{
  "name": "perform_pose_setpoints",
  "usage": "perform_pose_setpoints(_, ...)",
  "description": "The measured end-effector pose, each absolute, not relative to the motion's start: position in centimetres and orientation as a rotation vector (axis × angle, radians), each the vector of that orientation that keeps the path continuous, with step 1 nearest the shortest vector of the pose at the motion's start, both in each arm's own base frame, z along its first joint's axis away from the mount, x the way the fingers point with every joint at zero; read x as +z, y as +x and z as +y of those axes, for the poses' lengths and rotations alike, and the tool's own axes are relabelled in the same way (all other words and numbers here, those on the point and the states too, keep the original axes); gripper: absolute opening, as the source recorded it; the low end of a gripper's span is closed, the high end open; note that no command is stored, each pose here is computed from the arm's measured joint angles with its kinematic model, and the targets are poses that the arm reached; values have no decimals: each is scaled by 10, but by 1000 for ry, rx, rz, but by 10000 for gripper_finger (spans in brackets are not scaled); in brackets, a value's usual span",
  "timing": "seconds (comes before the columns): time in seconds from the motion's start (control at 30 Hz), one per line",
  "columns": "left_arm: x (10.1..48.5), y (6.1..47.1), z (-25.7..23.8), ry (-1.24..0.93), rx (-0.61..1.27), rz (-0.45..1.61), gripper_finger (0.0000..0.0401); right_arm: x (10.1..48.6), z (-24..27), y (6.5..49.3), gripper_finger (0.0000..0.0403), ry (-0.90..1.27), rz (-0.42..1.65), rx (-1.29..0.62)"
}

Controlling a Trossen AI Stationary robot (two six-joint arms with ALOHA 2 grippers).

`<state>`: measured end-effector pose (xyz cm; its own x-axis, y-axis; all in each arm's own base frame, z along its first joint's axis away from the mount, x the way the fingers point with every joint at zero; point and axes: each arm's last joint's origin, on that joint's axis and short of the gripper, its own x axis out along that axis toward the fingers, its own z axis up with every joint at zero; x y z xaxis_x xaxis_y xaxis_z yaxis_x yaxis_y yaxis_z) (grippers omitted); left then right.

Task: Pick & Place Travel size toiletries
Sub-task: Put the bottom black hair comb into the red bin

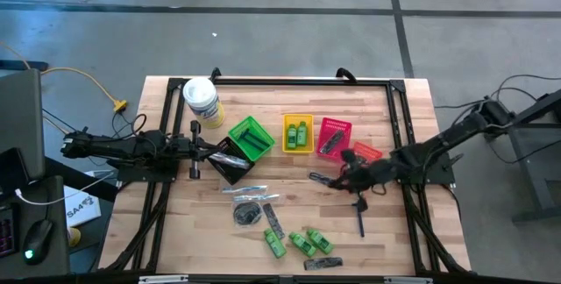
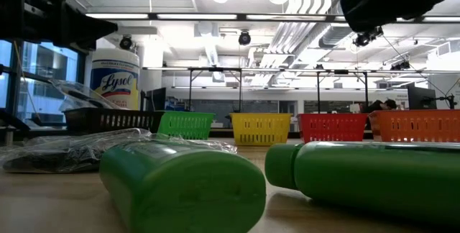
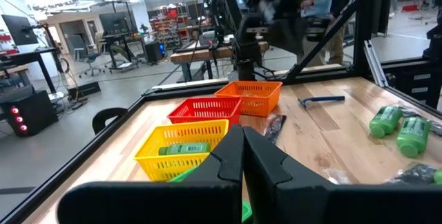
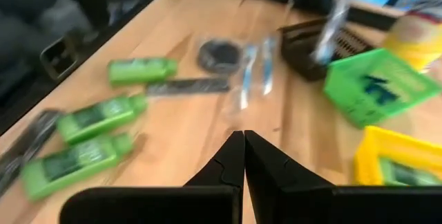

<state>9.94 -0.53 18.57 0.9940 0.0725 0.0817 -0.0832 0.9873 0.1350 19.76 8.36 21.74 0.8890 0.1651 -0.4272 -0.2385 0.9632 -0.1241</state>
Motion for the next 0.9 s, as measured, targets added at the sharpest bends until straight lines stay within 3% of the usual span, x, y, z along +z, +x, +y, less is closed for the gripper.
perform_pose_setpoints(0.4, 186, 99, -5, 140, 78, -75, 0, 230, 151, 215, 3, -128, 737, 313)
perform_pose_setpoints(0.6, 186, 99, -5, 92, 92, -77, 0, 231, 173, 213, 3, 49, 912, 220)
perform_pose_setpoints(0.73, 186, 99, -4, 78, 134, -75, 0, 226, 184, 211, 3, 181, 993, 173)
perform_pose_setpoints(0.9, 186, 99, -4, 78, 137, -74, 0, 205, 206, 208, 3, 196, 1070, 200)
